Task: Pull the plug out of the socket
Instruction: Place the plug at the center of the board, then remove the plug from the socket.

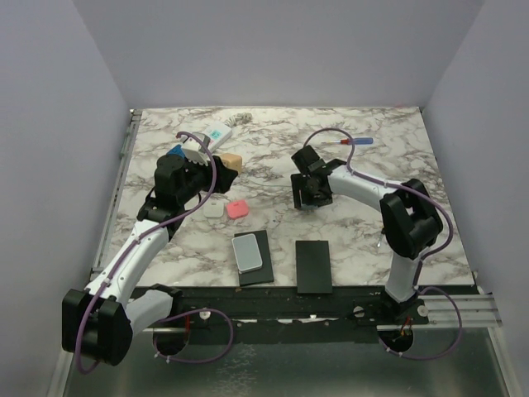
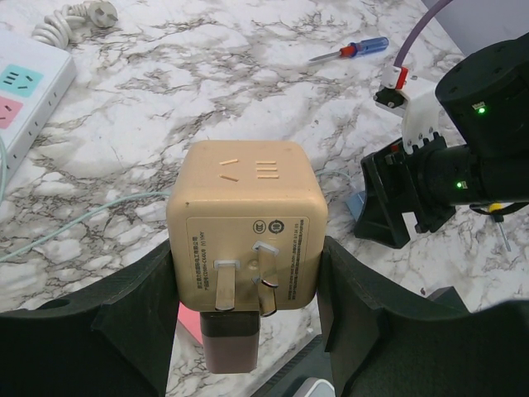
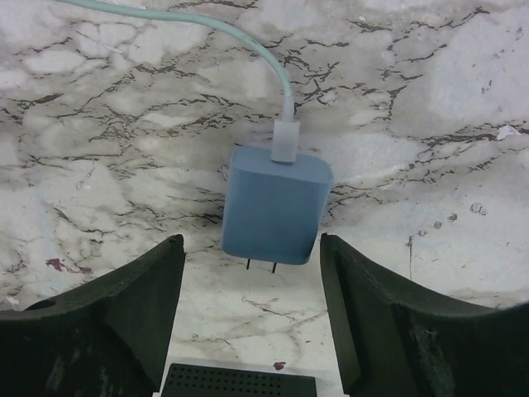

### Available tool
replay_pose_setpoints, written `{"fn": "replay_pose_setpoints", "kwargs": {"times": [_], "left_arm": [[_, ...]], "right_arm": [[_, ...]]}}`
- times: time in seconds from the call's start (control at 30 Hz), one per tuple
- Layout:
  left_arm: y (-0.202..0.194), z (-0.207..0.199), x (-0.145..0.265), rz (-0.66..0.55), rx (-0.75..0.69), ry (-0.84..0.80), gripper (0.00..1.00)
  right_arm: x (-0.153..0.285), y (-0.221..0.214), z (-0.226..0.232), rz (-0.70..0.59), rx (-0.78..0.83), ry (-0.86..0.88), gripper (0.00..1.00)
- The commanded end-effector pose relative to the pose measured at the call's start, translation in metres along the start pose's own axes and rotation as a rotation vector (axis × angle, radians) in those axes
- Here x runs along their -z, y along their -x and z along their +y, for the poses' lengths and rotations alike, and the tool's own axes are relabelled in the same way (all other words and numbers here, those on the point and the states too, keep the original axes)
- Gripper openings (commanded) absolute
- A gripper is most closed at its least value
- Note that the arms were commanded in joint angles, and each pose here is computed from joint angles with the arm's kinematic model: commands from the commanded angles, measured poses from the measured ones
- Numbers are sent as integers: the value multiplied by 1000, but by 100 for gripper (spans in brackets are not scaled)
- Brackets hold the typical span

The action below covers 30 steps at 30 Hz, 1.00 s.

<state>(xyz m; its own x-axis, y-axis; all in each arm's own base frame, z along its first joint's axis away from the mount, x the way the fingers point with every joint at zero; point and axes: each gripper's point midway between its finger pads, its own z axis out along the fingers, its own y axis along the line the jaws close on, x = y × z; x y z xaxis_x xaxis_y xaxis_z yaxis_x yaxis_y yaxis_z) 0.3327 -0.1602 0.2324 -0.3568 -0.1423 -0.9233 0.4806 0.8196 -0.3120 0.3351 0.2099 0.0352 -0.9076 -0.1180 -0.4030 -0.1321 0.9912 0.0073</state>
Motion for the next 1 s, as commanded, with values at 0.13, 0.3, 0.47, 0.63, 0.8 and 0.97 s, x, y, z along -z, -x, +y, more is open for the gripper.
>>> {"fn": "replay_pose_setpoints", "kwargs": {"times": [0.13,0.3,0.47,0.63,0.8,0.97], "left_arm": [[18,-7,3,-68,0,-26,0],[31,-17,4,-140,90,-63,0],[55,-37,7,-256,274,-164,0],[79,-58,0,-287,411,-267,0],[73,-58,-20,-277,542,-215,0],[47,-53,-31,-246,627,-202,0]], "right_arm": [[32,28,7,-155,-54,83,74],[72,51,18,-320,-69,210,75],[123,61,39,-489,-45,426,75],[184,68,66,-673,-44,703,75],[215,76,100,-748,-51,791,74],[215,82,135,-736,1,820,71]]}}
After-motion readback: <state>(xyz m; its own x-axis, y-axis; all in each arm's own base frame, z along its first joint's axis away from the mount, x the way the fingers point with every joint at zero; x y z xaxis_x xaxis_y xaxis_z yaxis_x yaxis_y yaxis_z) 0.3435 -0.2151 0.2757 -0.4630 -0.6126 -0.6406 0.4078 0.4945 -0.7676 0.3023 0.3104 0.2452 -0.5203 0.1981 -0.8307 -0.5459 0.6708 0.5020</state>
